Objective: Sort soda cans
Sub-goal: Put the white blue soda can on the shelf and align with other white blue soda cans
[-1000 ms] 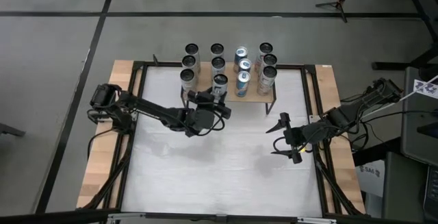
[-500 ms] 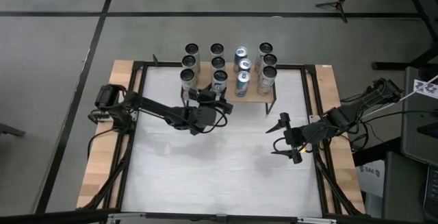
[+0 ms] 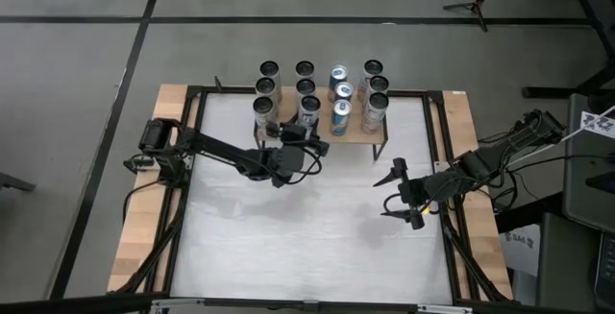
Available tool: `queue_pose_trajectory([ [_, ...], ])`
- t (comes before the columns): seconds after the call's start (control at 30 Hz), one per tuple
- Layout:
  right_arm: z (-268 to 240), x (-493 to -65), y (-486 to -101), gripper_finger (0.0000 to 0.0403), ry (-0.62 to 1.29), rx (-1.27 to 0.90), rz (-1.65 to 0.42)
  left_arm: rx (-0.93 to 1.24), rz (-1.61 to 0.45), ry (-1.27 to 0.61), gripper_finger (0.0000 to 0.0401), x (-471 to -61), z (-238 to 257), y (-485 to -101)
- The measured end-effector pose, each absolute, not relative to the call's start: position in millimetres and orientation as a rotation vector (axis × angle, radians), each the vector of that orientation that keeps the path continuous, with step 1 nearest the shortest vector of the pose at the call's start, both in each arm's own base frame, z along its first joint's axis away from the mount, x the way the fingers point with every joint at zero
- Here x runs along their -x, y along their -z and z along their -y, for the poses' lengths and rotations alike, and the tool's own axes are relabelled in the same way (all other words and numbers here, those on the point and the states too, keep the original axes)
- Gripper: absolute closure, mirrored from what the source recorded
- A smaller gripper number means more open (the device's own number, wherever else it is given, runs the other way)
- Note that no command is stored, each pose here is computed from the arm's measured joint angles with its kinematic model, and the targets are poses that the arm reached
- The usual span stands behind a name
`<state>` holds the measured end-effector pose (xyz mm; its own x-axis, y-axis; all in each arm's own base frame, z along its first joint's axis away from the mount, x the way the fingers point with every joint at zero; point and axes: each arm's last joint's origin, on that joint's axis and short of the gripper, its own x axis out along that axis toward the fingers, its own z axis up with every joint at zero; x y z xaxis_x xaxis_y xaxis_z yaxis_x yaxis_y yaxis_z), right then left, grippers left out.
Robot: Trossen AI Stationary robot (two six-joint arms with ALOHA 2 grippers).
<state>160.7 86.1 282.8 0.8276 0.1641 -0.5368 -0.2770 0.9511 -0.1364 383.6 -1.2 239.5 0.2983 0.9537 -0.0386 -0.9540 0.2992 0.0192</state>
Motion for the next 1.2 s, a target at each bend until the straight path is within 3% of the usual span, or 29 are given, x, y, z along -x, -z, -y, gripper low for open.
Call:
queue_pose_trajectory([
  [0.43, -86.1, -160.6, -282.7, 0.0040, -0.240, 0.221, -0.549, 0.012, -0.059, -1.202, 0.0118, -385.4, -0.3, -238.4],
  [1.2, -86.0, -160.5, -282.6, 0.0040, -0.241, 0.222, -0.551, 0.013, -0.054, -1.248, 0.0118, -384.6, -7.9, -238.0],
])
